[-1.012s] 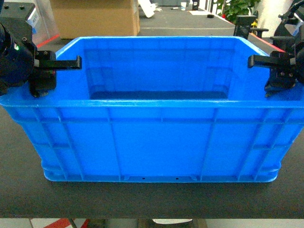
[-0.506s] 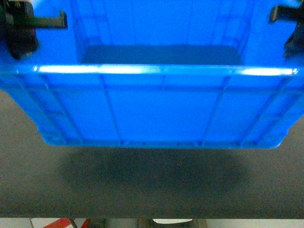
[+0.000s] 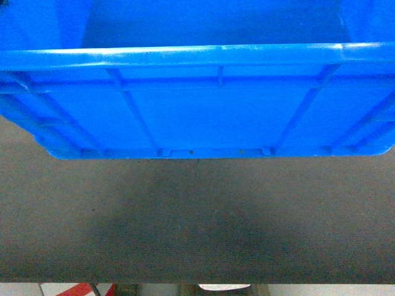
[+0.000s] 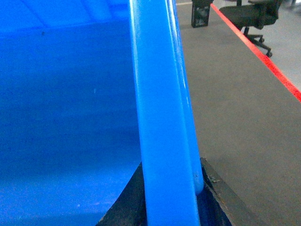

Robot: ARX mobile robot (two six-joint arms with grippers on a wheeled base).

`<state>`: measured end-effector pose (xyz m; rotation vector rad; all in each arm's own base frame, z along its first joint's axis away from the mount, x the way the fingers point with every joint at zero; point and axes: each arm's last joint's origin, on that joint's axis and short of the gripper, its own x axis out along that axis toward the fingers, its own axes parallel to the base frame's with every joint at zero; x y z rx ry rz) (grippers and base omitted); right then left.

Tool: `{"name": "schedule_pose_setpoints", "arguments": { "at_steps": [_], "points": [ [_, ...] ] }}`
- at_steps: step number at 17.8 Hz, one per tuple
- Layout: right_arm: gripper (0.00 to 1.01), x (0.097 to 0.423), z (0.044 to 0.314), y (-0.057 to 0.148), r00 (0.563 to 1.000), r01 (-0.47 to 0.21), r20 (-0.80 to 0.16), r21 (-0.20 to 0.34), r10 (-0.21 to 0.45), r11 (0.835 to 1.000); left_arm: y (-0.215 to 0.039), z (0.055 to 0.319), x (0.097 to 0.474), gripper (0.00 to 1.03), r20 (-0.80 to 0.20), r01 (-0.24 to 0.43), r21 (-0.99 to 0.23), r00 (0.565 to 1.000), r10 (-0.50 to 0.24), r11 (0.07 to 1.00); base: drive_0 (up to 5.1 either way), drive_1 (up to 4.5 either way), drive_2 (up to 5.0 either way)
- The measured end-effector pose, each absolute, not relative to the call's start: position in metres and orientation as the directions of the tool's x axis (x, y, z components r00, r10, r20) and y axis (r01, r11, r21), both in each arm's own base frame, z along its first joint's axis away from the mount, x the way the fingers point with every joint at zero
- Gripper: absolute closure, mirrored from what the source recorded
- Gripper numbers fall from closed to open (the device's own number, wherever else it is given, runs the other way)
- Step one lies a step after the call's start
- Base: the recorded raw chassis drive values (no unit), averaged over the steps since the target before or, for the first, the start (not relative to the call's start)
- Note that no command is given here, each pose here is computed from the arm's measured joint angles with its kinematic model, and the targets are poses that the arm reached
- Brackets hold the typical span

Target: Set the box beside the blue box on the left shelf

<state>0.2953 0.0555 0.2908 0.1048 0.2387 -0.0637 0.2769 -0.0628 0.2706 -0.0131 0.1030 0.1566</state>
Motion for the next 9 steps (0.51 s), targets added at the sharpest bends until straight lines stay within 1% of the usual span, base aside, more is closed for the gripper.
{"name": "schedule_pose_setpoints", "arguments": {
  "at_steps": [3, 8, 9],
  "points": [
    [0.79, 0.2874, 0.2981, 0.0552, 0.982, 0.079, -0.178, 0.1, -0.06, 0.992, -0.0618, 0.2781, 0.2728, 0.87, -0.057, -0.152, -0.019, 0.987, 0.151, 0.988, 0.0, 0.0, 0.0],
    [0.79, 0.2862, 0.2994, 0.0549, 0.982, 0.078, -0.177, 0.093, -0.061, 0.993, -0.0615, 0.279, 0.2718, 0.88, -0.057, -0.152, -0.019, 0.987, 0.151, 0.988, 0.0, 0.0, 0.0],
    [0.79, 0.2862, 0.2995, 0.0549, 0.983, 0.078, -0.176, 0.093, -0.061, 0.993, -0.0615, 0.279, 0.2718, 0.88, -0.056, -0.152, -0.019, 0.987, 0.151, 0.988, -1.3, -1.28, -1.3]
  ]
}}
